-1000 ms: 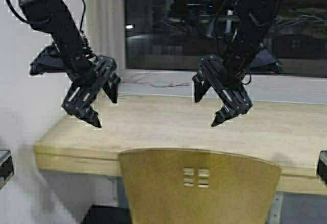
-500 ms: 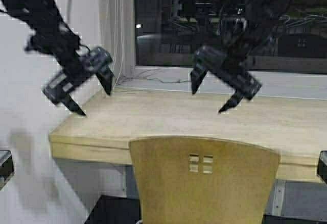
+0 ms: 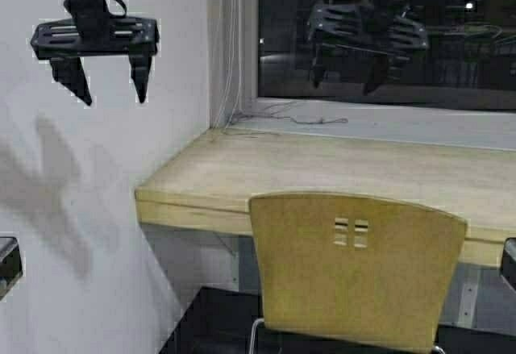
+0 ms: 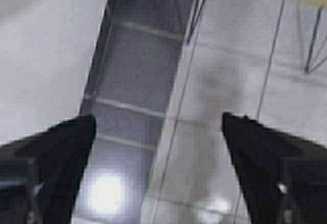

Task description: Push the chairs under the table

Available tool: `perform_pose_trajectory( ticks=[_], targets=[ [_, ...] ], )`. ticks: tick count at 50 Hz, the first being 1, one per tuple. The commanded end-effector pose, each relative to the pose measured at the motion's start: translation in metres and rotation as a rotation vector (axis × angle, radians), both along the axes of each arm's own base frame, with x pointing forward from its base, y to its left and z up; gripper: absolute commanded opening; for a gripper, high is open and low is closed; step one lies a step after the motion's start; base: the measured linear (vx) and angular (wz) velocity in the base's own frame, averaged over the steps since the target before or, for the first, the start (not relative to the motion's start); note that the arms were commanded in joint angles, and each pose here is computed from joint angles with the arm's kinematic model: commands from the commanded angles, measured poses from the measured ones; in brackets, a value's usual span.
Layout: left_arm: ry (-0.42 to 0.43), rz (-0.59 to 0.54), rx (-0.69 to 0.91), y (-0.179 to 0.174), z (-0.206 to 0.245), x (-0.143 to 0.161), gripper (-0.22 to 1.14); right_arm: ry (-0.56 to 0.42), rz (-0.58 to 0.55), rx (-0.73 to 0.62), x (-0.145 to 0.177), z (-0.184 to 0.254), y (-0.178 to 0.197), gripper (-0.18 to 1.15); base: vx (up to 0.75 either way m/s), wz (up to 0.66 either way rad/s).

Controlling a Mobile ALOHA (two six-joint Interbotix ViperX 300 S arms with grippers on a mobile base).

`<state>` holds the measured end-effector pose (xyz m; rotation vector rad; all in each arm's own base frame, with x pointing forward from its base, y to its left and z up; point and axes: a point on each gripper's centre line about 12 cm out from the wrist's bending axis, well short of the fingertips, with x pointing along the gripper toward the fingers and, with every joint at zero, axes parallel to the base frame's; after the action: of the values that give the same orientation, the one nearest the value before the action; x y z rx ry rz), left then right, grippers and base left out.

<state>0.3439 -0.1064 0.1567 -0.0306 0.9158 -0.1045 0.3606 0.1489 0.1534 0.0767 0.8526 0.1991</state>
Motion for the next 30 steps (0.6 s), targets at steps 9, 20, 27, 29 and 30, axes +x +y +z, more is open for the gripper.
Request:
perform_pose_trajectory(
  ticks=[9, 20, 27, 29, 30],
  targets=[
    [-0.094, -0.008, -0.048, -0.004, 0.029, 0.002, 1.02, -0.058, -0.007, 0.025, 0.004, 0.022, -0.003, 1.04, -0.22, -0.10],
    [-0.093, -0.016, -0.040, -0.003, 0.028, 0.000, 1.02, -0.074, -0.006, 0.032, 0.004, 0.029, -0.003, 1.04, -0.24, 0.01],
    [-0.114, -0.020, -0.049, -0.005, 0.033, 0.004, 1.02, -0.073, -0.010, 0.034, 0.003, 0.029, -0.004, 1.04, -0.23, 0.12],
    [-0.118, -0.022, -0.049, -0.005, 0.033, 0.005, 1.02, -0.078, -0.010, 0.038, 0.003, 0.031, -0.003, 1.04, -0.22, 0.18],
    [-0.121, -0.024, -0.049, -0.006, 0.034, 0.006, 1.02, -0.078, -0.013, 0.039, 0.004, 0.031, -0.003, 1.04, -0.22, 0.20]
  ],
)
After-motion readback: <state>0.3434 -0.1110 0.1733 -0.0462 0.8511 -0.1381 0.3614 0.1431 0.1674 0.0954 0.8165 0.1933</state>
